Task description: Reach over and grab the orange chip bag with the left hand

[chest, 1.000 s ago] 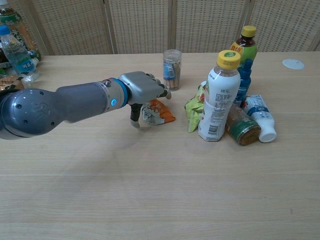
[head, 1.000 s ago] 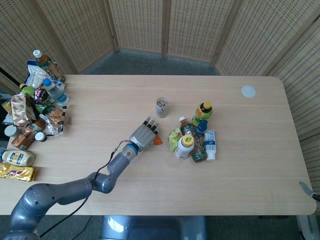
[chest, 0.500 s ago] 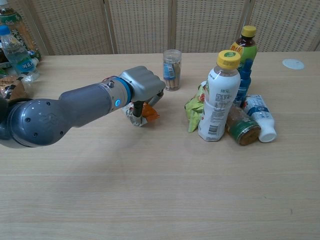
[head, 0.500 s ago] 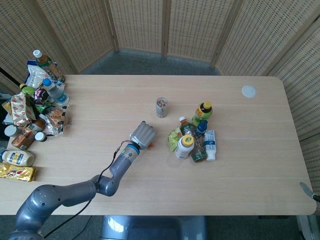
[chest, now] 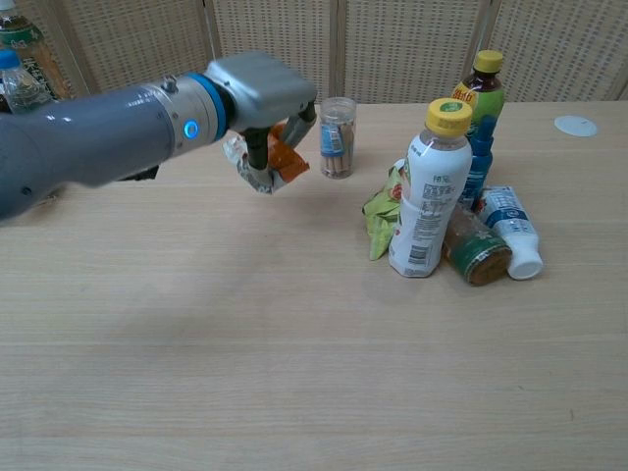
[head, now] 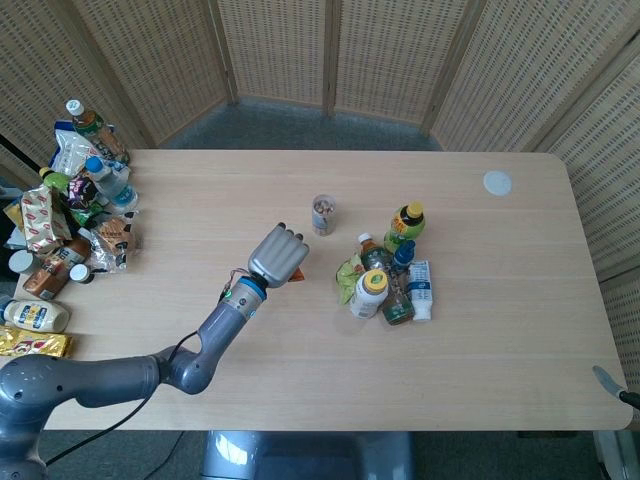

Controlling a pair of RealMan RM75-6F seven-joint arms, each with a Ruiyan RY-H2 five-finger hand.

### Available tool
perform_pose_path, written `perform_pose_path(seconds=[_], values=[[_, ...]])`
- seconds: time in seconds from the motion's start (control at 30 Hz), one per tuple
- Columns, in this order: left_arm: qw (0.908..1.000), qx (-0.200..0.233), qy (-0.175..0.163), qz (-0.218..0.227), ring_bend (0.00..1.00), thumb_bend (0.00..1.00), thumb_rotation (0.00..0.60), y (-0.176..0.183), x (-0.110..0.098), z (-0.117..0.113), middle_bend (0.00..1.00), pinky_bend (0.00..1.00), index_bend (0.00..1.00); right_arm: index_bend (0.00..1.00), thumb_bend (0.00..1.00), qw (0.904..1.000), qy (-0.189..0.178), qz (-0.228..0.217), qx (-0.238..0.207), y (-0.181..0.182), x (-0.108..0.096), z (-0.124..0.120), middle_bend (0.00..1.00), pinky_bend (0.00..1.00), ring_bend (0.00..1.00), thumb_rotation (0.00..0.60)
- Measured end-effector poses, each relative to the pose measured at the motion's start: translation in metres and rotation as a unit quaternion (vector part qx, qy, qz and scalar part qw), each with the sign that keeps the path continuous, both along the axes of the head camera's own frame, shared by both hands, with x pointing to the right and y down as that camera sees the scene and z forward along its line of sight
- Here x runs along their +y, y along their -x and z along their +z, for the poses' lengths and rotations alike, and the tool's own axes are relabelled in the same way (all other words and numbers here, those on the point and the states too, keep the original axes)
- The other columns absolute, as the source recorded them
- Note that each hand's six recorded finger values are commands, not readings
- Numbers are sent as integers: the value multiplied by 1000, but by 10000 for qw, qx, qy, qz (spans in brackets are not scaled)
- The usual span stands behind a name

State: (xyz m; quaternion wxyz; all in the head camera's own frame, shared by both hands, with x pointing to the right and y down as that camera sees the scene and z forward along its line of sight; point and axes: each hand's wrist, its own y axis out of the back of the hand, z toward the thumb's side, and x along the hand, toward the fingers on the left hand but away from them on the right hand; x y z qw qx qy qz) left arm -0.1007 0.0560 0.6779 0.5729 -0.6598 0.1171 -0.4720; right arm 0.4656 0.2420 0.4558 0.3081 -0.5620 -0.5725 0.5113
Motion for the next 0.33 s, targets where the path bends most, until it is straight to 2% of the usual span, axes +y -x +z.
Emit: perform_pose_path(seconds=[0.13,0.33], values=[[9994,215,-278,-39,545,135,600,6,-15,-45,495,462,611,0,0,10000,-7,-52,0,3,1,-1,0,0,0,600],[9951,333,-922,-116,545,127,600,21,-45,-125,488,462,607,0,0,10000,3,-98,-7,8,2,0,0,0,0,600]])
